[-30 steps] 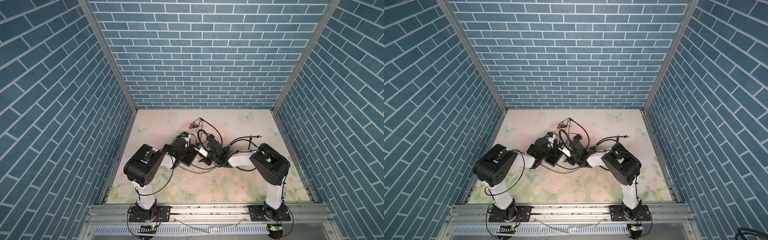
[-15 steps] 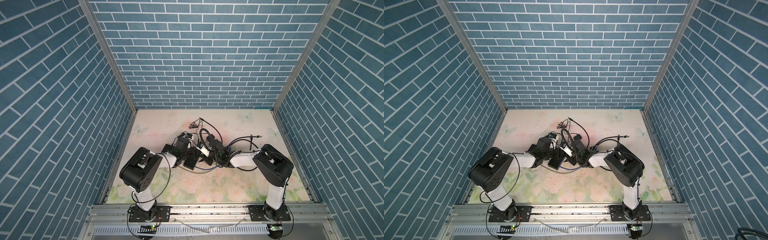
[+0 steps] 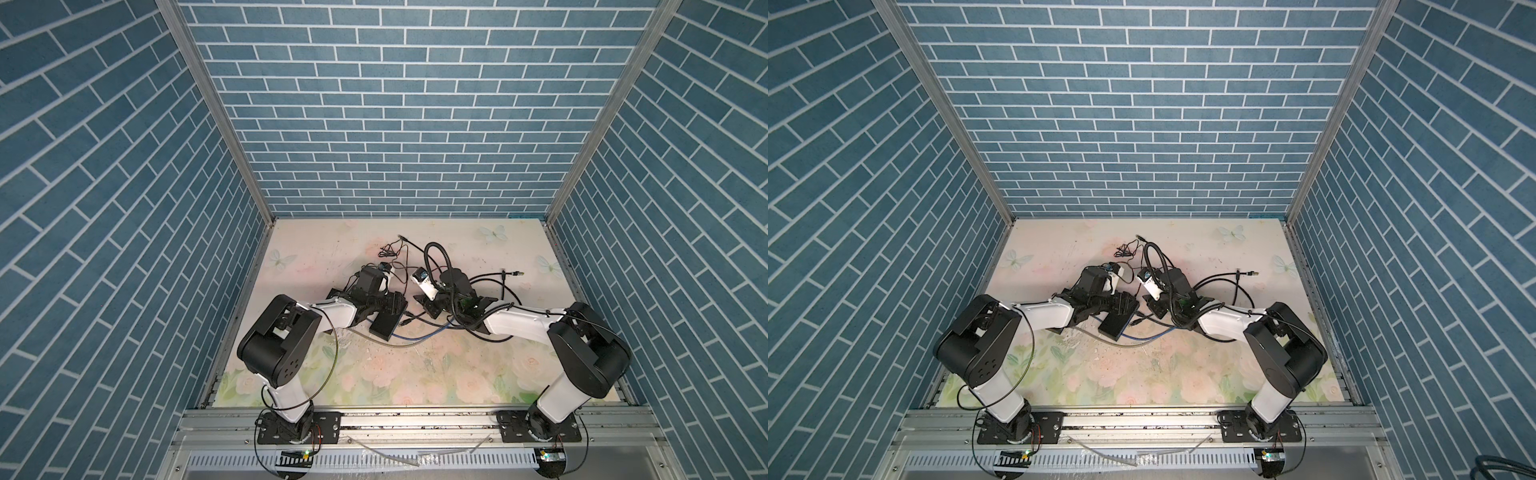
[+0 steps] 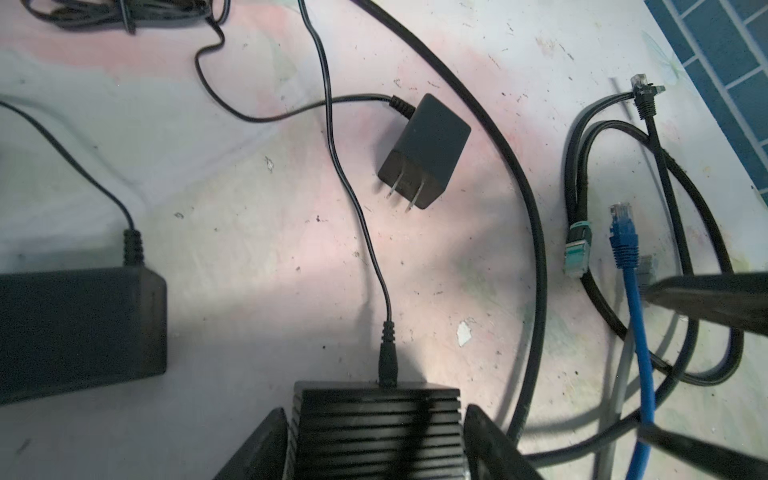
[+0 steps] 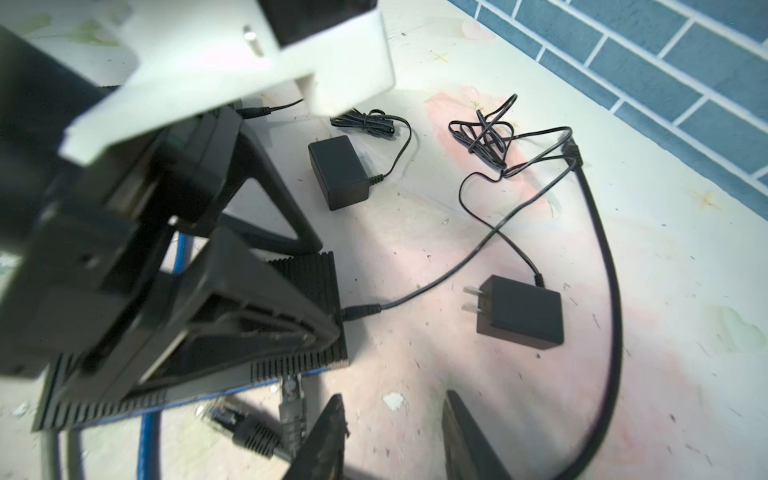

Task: Insert the plug into the switch port

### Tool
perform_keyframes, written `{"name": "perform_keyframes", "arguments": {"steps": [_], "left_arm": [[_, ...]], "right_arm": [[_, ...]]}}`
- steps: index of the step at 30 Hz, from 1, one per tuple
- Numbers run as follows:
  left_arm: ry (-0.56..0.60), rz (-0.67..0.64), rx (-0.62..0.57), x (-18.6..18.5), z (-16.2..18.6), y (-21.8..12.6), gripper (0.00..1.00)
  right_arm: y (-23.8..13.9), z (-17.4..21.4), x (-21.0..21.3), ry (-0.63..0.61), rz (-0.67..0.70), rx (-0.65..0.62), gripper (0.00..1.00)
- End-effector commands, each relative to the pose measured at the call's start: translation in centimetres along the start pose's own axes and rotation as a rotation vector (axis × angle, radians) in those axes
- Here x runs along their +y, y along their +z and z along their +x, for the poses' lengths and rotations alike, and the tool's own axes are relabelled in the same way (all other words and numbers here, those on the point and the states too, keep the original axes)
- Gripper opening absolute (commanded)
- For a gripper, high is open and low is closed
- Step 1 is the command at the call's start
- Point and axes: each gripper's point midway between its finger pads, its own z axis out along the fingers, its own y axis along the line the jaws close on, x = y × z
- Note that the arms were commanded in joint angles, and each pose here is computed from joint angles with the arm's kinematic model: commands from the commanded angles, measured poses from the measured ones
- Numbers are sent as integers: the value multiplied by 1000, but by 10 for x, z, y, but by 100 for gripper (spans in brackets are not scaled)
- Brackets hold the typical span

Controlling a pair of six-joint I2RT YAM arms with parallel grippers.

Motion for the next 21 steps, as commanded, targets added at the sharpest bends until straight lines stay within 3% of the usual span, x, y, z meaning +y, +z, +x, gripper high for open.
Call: {"name": "perform_keyframes", "arguments": {"steps": [1, 21], "left_arm": [[37, -4, -3, -1, -12, -6, 69], [88, -94, -85, 8, -29, -41, 73]], "right_arm": [[-16, 9, -8, 29, 50, 45, 39], [-41, -2, -17, 96, 92, 11, 40]]}}
